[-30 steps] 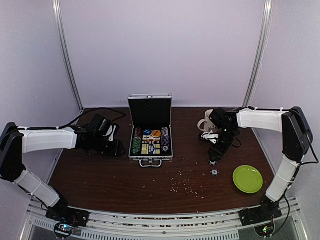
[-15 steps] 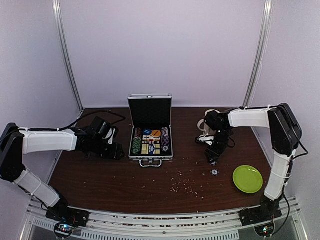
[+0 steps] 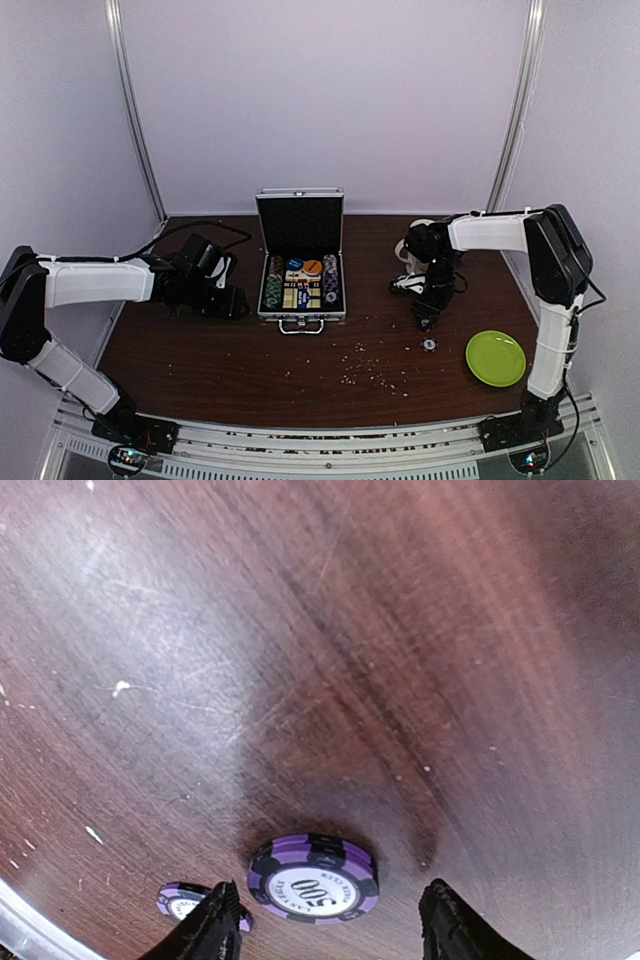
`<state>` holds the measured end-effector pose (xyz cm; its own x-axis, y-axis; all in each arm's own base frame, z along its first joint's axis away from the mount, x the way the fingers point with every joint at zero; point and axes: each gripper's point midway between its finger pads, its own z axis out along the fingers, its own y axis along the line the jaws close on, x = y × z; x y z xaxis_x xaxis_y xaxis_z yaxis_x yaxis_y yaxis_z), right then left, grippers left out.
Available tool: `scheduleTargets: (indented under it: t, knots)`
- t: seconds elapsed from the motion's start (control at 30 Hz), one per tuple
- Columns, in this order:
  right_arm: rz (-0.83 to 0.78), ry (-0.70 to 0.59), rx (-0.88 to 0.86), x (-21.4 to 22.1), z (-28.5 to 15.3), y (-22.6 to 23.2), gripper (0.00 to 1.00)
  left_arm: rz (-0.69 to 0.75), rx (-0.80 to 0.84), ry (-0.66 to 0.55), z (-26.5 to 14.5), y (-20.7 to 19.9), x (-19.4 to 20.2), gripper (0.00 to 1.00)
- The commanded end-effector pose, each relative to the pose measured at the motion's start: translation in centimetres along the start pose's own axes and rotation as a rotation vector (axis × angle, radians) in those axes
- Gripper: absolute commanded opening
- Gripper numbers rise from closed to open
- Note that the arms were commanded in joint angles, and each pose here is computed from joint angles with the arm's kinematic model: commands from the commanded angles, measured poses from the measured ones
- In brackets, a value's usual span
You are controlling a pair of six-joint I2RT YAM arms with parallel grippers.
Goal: Pack up texas hold em set
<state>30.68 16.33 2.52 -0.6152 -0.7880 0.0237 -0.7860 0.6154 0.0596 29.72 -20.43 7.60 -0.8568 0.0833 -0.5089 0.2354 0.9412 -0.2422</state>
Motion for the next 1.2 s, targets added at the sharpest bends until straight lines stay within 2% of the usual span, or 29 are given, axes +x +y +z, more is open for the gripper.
scheduleTargets:
  t: [0.0,0.3,0.47,0.73,0.87,1.17]
  knots:
    - [-0.037,0.066,-0.034,0.4,0.0,1.3,0.61,0.012,0.007,-0.045,-0.5,-0.3,-1.1,0.59]
    - [-0.097,0.115,-0.086,-0.3,2.0,4.7,0.55,0.028,-0.006,-0.045,-0.4,0.0,-0.9,0.59]
    - [-0.144,0.068,-0.078,-1.4,1.6,6.8,0.51,0.029,-0.015,-0.043,-0.4,0.3,-0.6,0.59]
    - [-0.175,0.02,0.05,-0.7,1.9,6.1,0.54,0.022,-0.014,-0.042,-0.2,0.2,-0.7,0.59]
    - [-0.167,0.021,0.049,0.1,2.6,6.3,0.54,0.022,-0.009,-0.042,-0.2,0.1,-0.8,0.59]
    - [-0.162,-0.022,0.057,-0.2,1.6,6.2,0.38,0.018,-0.007,-0.041,-0.3,0.0,-0.8,0.59]
